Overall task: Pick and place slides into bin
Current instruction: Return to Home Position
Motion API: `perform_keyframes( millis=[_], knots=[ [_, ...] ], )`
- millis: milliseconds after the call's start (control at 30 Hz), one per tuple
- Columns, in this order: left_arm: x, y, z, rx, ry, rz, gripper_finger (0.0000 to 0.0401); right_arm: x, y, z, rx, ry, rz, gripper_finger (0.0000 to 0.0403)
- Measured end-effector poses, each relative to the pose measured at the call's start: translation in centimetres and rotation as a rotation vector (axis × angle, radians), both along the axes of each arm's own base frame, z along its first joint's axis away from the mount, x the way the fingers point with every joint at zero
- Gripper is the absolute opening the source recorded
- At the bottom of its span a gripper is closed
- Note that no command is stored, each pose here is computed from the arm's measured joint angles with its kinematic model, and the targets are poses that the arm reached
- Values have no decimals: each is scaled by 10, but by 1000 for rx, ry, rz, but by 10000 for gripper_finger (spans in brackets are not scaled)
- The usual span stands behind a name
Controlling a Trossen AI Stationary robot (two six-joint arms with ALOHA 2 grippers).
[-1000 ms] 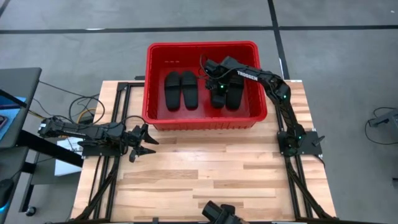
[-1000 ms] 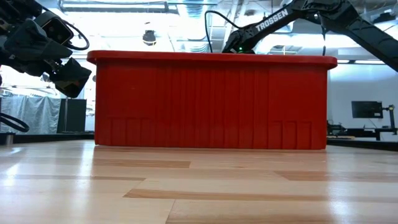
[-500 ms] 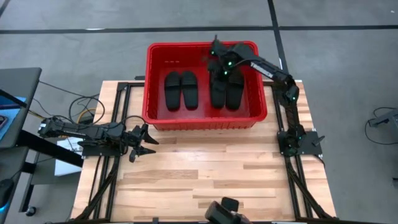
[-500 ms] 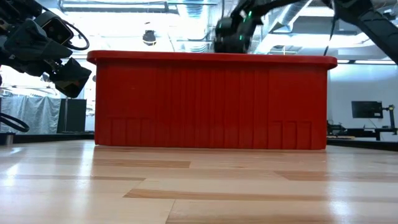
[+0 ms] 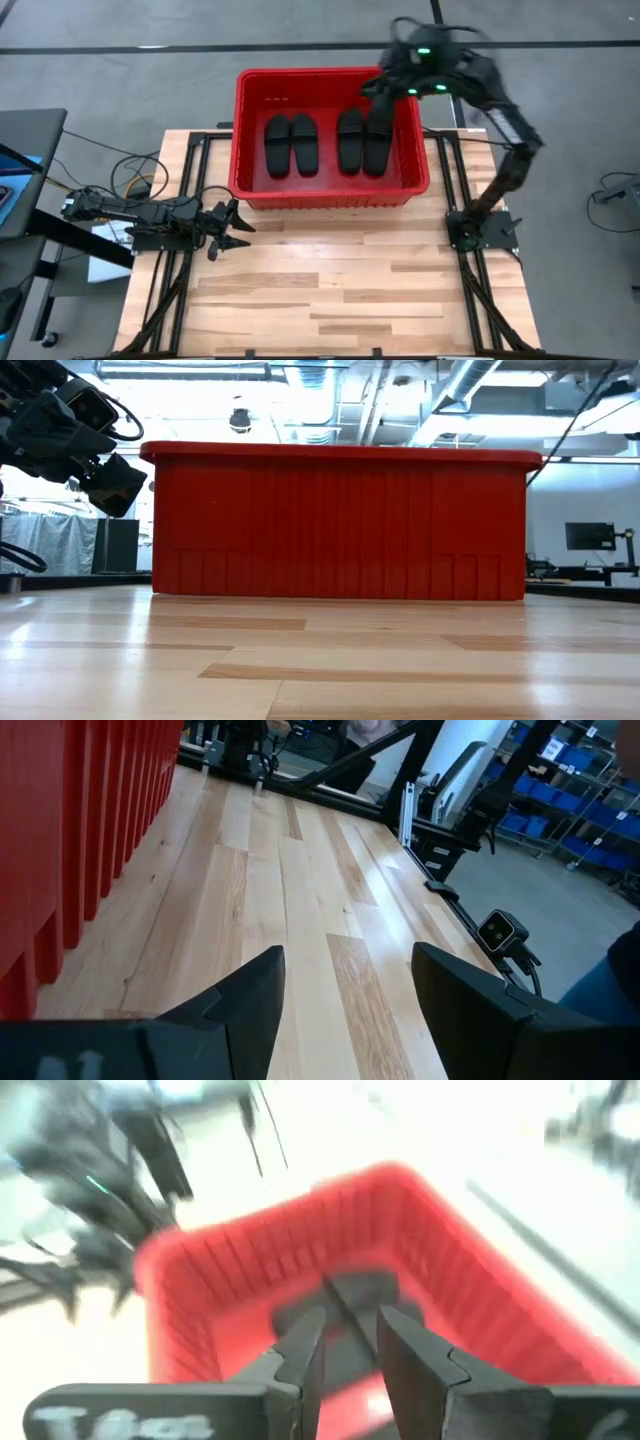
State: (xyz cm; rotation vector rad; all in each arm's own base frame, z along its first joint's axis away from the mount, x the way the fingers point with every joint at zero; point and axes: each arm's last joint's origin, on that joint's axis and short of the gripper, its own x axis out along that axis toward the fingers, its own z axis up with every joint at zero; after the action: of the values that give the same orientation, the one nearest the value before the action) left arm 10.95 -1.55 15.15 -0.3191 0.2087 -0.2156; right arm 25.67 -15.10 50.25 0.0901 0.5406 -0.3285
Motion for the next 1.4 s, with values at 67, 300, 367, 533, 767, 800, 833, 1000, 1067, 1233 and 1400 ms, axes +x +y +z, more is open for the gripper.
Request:
perform_keyframes(
  millis=[67,300,367,533,767,800,833,1000,1067,1233,1400],
  knots=[
    [0,0,0,0,0,0,210,-15,20,20,-53,-92,32,83],
    [0,0,0,0,0,0,210,-73,67,56,-131,-274,71,73],
    [0,0,0,0,0,0,210,-87,74,53,-125,-271,39,71],
    [0,0,0,0,0,0,210,-104,87,22,-104,-286,0,71],
    [0,0,0,0,0,0,210,-115,98,-51,-75,-530,14,71],
    [0,0,0,0,0,0,210,-116,100,-61,-75,-552,21,71],
    [0,0,0,0,0,0,210,-118,102,-71,-72,-571,25,71],
    [0,0,0,0,0,0,210,-128,112,-111,2,-622,51,71],
    [0,0,0,0,0,0,210,-131,117,-126,14,-628,86,71],
    [0,0,0,0,0,0,210,-131,132,-168,41,-654,189,71],
    [0,0,0,0,0,0,210,-139,148,-194,93,-722,311,71]
  ],
)
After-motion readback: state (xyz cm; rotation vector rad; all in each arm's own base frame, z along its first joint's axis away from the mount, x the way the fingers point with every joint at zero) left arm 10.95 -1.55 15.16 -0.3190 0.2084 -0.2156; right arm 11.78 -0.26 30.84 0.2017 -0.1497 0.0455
